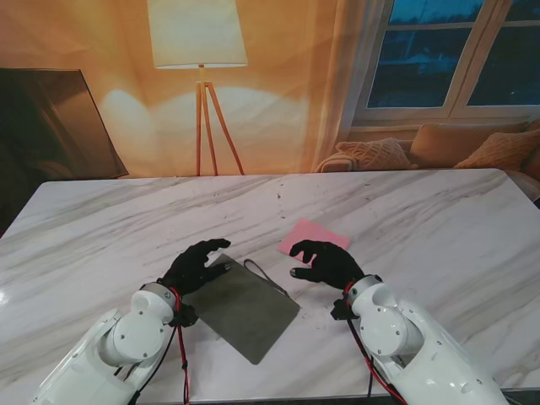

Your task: Collect documents into a storage pouch

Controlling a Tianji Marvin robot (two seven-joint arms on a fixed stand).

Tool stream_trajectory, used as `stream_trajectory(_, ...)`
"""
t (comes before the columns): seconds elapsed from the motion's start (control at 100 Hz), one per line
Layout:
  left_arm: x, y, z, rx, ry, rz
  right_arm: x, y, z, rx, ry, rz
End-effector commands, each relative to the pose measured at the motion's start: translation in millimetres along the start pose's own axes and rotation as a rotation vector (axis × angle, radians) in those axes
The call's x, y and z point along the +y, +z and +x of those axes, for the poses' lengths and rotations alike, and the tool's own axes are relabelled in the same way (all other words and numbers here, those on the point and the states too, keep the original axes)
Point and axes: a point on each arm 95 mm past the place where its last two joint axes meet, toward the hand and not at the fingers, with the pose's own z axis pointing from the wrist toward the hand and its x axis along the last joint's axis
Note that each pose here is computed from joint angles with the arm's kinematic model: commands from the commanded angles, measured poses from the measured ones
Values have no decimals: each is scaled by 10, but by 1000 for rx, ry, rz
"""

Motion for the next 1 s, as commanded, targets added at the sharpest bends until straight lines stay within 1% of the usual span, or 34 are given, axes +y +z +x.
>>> stream_trajectory(0.0, -85, 3, -3, -4, 29, -26, -83, -22, 2, -8, 12, 24)
stream_trajectory(0.13, -185, 35, -19, -8, 83, -55, -104, -30, -10, -15, 25, 27)
stream_trajectory(0.22, -240, 80, -43, -13, 117, -91, -105, -37, -14, -17, 30, 28)
stream_trajectory(0.41, -289, 215, -120, -45, 160, -169, -108, -50, -21, -15, 34, 29)
stream_trajectory(0.57, -280, 345, -162, -66, 191, -224, -114, -51, -22, -12, 44, 23)
stream_trajectory(0.77, -227, 510, -159, -76, 214, -283, -115, -48, -27, -4, 45, 12)
stream_trajectory(0.92, -173, 609, -151, -83, 248, -303, -111, -55, -37, -5, 49, 10)
stream_trajectory(0.99, -149, 658, -163, -78, 272, -294, -112, -59, -41, -3, 52, 6)
